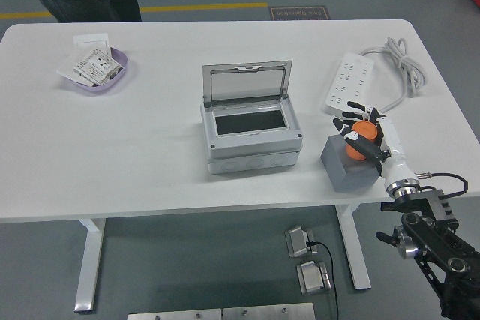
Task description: Pick up the cylinder from the cube,place it in the box,flap close box
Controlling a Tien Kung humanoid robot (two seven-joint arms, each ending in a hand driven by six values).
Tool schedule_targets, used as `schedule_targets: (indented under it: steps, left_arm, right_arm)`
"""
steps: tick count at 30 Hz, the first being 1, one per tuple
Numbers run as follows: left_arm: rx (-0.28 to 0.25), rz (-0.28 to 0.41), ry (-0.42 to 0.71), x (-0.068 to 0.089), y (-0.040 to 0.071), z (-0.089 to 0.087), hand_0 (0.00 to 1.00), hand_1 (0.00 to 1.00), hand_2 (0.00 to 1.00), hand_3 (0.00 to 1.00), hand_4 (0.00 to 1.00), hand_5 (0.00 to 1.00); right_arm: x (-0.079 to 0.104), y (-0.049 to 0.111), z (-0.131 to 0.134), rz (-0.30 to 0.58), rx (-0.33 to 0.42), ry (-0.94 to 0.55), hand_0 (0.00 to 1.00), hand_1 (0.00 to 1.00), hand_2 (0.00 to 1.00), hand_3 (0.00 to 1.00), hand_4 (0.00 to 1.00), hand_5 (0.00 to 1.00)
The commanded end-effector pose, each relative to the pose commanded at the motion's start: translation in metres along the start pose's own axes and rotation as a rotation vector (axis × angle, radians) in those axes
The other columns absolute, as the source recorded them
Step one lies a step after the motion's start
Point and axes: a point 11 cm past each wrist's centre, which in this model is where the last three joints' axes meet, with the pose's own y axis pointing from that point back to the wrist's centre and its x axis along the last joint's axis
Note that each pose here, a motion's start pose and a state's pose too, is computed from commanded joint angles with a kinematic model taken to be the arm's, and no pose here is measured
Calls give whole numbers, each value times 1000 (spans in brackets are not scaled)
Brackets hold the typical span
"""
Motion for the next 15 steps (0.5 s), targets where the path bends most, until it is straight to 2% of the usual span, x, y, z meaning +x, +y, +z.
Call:
schedule_targets:
  steps: [15]
  left_arm:
    - [5,2,-4,1,0,-2,629,648,610,626,645,175]
  right_arm:
    - [2,4,9,6,-35,-27,690,677,650,713,690,50]
